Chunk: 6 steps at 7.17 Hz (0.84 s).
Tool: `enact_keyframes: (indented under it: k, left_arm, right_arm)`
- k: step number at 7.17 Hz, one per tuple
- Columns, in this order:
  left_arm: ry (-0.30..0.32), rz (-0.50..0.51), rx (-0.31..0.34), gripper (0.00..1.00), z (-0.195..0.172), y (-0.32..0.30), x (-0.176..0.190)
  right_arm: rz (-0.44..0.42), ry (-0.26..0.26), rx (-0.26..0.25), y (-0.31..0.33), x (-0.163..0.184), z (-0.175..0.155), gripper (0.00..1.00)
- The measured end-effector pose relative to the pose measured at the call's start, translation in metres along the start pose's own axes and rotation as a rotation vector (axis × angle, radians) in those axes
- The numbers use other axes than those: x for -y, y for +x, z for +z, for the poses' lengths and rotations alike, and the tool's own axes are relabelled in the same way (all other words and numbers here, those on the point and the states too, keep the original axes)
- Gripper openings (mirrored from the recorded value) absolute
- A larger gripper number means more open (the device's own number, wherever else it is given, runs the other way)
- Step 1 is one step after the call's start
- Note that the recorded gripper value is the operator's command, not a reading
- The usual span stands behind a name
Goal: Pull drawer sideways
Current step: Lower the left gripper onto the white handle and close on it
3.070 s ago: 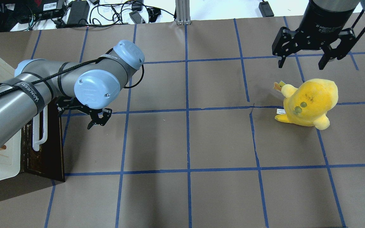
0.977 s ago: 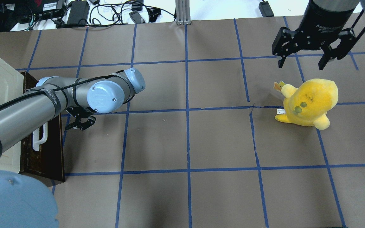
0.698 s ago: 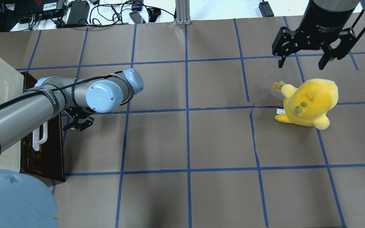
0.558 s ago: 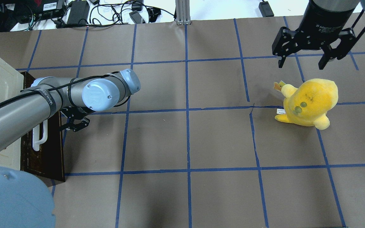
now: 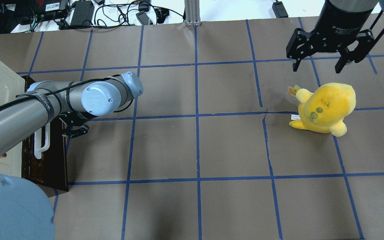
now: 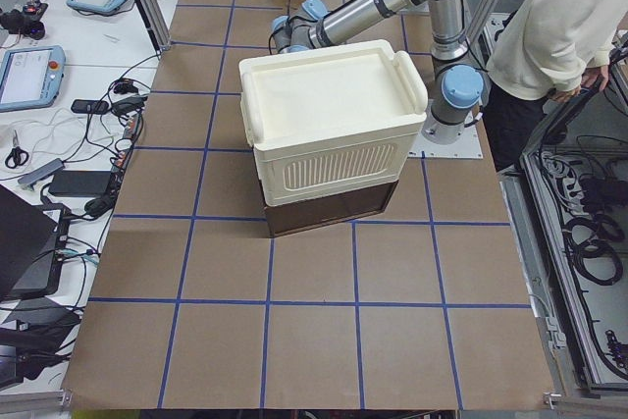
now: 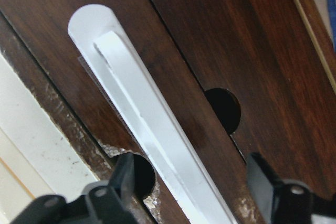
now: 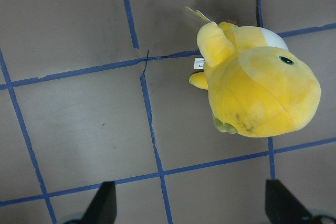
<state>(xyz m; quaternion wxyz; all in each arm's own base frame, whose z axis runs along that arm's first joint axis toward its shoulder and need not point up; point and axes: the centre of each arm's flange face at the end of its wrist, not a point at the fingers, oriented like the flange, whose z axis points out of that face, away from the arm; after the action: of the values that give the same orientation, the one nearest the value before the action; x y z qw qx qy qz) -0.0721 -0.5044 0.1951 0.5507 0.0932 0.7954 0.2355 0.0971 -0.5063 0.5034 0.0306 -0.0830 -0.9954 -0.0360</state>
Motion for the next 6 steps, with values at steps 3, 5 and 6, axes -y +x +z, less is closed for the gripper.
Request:
enact_keyframes:
  k: [3,5,6]
  left_arm:
    - [0.001,-0.005,0.001,0.3,-0.0001,-0.0015,-0.0006]
    - [0.002,-0.01,0.002,0.3,-0.0005,-0.0027,-0.0008]
    - [0.004,-0.014,0.001,0.31,-0.0009,-0.0034,-0.0006]
  right_arm:
    - [0.001,0.001,0.0,0.0002,0.0001,-0.0001,1.0]
    - [-0.001,0.001,0.0,-0.0003,-0.0001,-0.0001,1.0]
    - [-0.001,0.001,0.0,-0.0003,-0.0001,-0.0001,1.0]
